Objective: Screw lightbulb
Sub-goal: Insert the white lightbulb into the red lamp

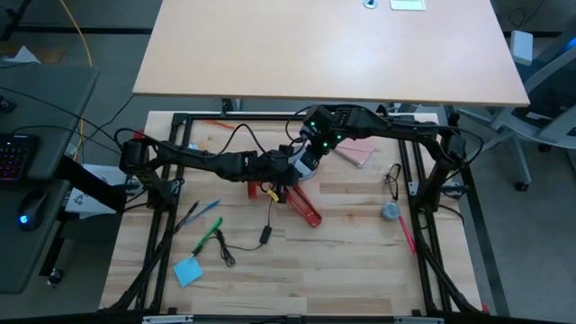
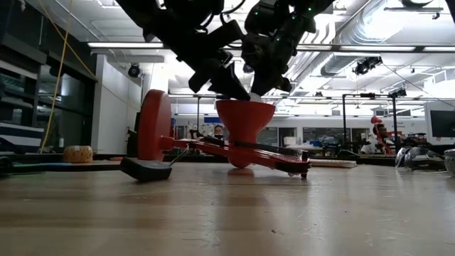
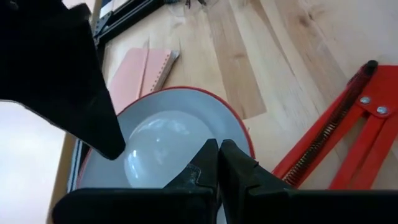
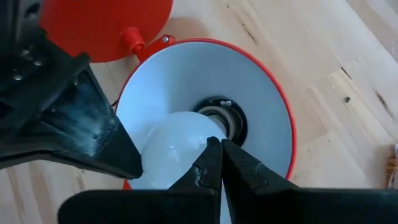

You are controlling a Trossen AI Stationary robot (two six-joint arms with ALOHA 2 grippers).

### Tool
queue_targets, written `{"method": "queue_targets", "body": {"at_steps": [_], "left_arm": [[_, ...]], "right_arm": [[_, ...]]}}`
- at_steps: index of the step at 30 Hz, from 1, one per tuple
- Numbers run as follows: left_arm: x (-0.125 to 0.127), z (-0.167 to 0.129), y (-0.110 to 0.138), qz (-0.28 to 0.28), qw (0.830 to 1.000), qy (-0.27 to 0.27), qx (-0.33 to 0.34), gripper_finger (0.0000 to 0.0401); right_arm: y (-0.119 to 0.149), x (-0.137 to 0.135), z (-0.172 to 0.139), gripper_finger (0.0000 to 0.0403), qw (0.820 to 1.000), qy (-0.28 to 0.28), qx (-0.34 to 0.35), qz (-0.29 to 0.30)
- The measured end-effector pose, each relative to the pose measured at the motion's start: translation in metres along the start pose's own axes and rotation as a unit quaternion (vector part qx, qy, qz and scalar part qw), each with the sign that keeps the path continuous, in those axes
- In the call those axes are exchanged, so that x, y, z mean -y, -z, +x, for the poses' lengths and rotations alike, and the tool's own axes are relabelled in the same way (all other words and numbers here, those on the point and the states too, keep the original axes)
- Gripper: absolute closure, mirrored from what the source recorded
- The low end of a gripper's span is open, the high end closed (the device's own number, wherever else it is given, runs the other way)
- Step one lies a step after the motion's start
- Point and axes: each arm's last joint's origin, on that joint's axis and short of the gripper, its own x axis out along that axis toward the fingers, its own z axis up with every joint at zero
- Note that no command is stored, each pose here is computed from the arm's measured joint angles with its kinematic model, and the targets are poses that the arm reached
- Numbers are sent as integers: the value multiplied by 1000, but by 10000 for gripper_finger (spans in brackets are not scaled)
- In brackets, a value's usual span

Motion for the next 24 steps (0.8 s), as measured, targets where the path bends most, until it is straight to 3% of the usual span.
{"method": "queue_targets", "body": {"at_steps": [24], "left_arm": [[-23, 3, 16, -4, 994, -89, -65, 401]], "right_arm": [[4, -7, 1, 403, 997, 28, -4, 68]]}}
